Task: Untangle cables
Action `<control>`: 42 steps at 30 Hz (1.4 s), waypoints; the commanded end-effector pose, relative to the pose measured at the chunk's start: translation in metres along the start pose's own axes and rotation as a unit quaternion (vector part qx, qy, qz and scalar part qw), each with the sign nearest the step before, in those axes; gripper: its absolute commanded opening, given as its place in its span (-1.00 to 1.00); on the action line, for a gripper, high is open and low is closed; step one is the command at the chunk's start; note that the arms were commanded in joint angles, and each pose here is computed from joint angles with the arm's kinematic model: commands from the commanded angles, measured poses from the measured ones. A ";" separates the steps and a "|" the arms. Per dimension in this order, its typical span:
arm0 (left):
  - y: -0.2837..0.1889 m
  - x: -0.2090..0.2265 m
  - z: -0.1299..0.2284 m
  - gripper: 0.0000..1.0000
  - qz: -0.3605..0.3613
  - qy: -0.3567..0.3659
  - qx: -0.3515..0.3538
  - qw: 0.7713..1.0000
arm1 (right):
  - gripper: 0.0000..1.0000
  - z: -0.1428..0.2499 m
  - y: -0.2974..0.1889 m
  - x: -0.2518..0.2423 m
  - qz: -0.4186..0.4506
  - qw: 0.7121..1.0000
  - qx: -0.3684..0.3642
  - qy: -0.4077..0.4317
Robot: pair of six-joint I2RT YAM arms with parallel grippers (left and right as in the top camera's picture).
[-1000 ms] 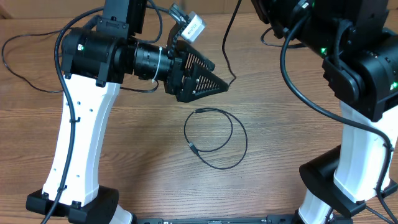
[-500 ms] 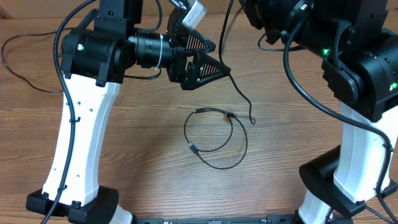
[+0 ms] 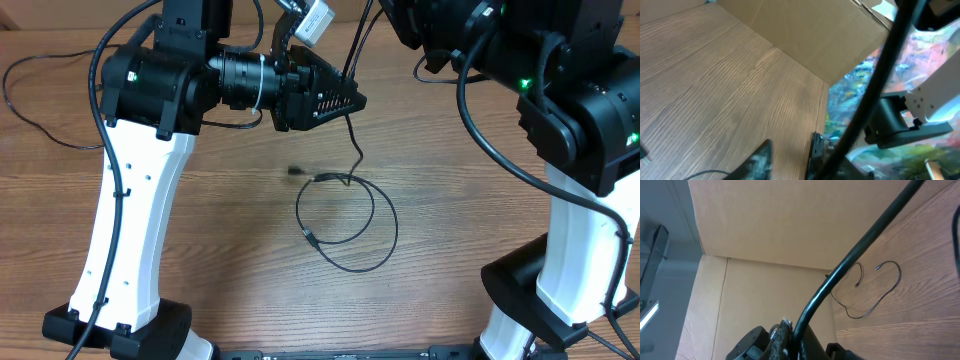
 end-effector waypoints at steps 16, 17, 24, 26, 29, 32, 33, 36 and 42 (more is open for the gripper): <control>0.000 -0.010 0.000 -0.42 0.016 0.005 -0.001 1.000 | -0.92 -0.004 -0.002 0.001 0.000 1.000 -0.014 0.001; 0.000 -0.010 0.000 -0.42 0.016 0.005 -0.001 1.000 | -0.93 -0.004 -0.002 0.001 0.000 1.000 -0.014 0.001; 0.000 -0.010 -0.001 -0.52 0.019 0.005 -0.001 1.000 | -0.92 -0.004 -0.002 0.001 0.001 1.000 -0.014 0.001; 0.000 -0.012 -0.001 -0.54 0.025 0.006 -0.002 1.000 | -0.93 -0.004 -0.002 0.001 0.001 1.000 -0.014 0.001; 0.000 -0.013 -0.001 -0.60 0.027 0.006 -0.002 1.000 | -0.93 -0.004 -0.002 0.001 0.001 1.000 -0.014 0.001; 0.000 -0.013 -0.001 -0.77 0.027 0.006 -0.002 1.000 | -0.93 -0.004 -0.002 0.001 0.001 1.000 -0.014 0.001; 0.000 -0.013 -0.001 -0.77 0.027 0.006 -0.002 1.000 | -0.92 -0.004 -0.002 0.000 0.001 1.000 -0.014 0.001; 0.000 -0.013 -0.001 -0.76 0.027 0.006 -0.002 1.000 | -0.92 -0.004 -0.002 0.000 0.002 1.000 -0.013 0.001; 0.000 -0.013 -0.001 -0.65 0.027 0.005 -0.002 1.000 | -0.92 -0.004 -0.002 0.000 0.002 1.000 -0.013 0.001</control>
Point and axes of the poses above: each gripper's point midway between its finger pads, its own y axis out along the fingers, its own x axis along the line the jaws close on, z = x × y, the point moved 2 cm from there along -y, back along the fingers, and after that the axes turned 4 degrees about -y, right-handed, at the moved point
